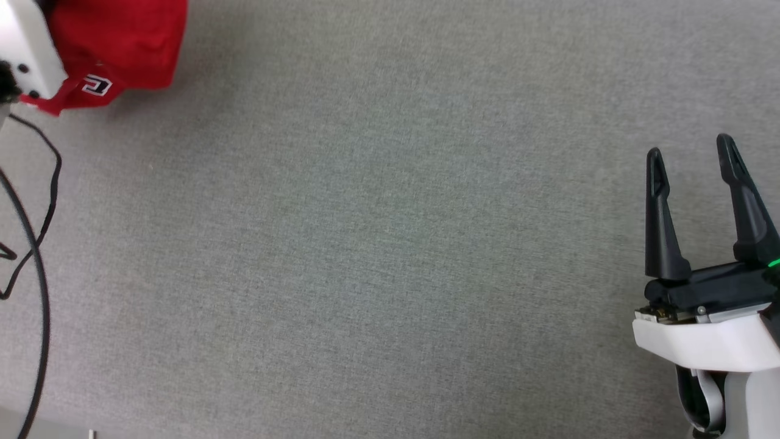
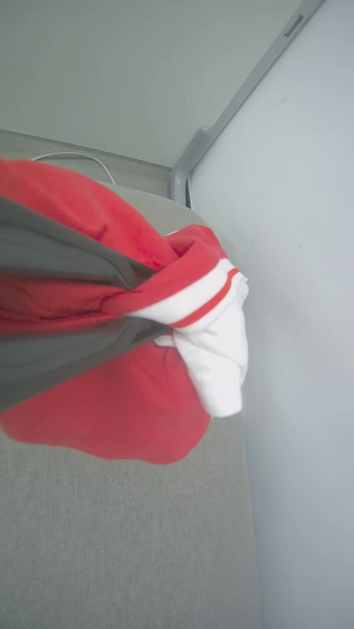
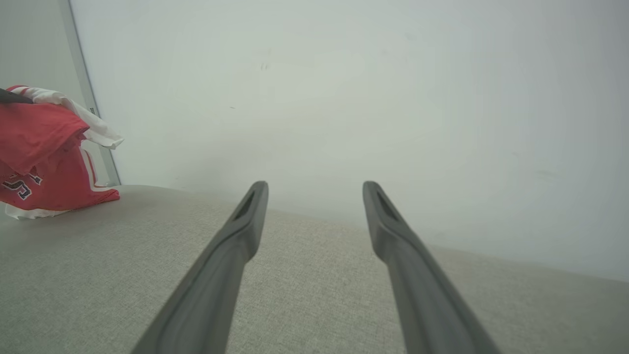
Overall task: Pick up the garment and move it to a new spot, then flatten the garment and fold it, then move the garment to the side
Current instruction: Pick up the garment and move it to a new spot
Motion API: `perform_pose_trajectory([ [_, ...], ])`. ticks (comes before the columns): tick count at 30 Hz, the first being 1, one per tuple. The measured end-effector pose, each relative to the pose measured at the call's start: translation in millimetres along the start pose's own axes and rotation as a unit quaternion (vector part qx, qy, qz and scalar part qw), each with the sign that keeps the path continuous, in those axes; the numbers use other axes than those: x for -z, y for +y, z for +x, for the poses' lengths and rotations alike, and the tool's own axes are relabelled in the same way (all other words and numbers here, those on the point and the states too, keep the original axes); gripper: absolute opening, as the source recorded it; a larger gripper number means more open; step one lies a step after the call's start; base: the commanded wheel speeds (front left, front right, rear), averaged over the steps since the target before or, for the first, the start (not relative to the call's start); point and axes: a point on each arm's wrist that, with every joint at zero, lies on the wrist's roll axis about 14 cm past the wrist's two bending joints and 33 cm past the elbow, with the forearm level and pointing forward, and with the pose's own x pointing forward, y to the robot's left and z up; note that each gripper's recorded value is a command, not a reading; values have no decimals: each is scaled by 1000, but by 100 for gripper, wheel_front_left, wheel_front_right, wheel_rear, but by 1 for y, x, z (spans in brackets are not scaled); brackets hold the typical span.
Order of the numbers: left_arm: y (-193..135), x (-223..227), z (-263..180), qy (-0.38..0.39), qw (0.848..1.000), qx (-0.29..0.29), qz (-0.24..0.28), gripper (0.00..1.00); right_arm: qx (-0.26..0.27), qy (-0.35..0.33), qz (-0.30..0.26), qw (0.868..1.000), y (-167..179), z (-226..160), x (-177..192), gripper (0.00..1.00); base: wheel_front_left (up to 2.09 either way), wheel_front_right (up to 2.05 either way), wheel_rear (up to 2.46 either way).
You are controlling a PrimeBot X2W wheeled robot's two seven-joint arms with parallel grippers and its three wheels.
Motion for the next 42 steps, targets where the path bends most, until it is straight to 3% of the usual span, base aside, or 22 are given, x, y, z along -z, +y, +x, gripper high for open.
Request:
perform_pose_trajectory([
  [5,-41,-46,-10,-56,996,50,54,0,15,-9,-2,1000,-9,-11,-18,100,0,0,0],
  [11,-125,-80,-13,-105,979,139,109,0,42,-18,-9,999,-26,-25,-35,100,0,0,0],
  [15,-189,-87,-18,-125,960,208,137,0,63,-26,-15,998,-39,-35,-47,100,0,0,0],
  [21,-292,-87,-38,-153,919,321,169,0,99,-31,-29,994,-62,-54,-61,100,0,0,0],
  [28,-397,-63,-78,-166,859,444,192,0,137,-34,-42,989,-84,-74,-73,100,0,0,0],
  [33,-446,-26,-102,-142,824,510,200,0,156,-36,-48,986,-95,-85,-79,100,0,0,0],
  [36,-458,5,-103,-108,819,528,198,0,164,-32,-50,985,-99,-90,-79,100,0,0,0],
  [42,-460,82,-91,-11,824,530,199,0,171,-24,-49,984,-104,-93,-74,100,0,0,0],
])
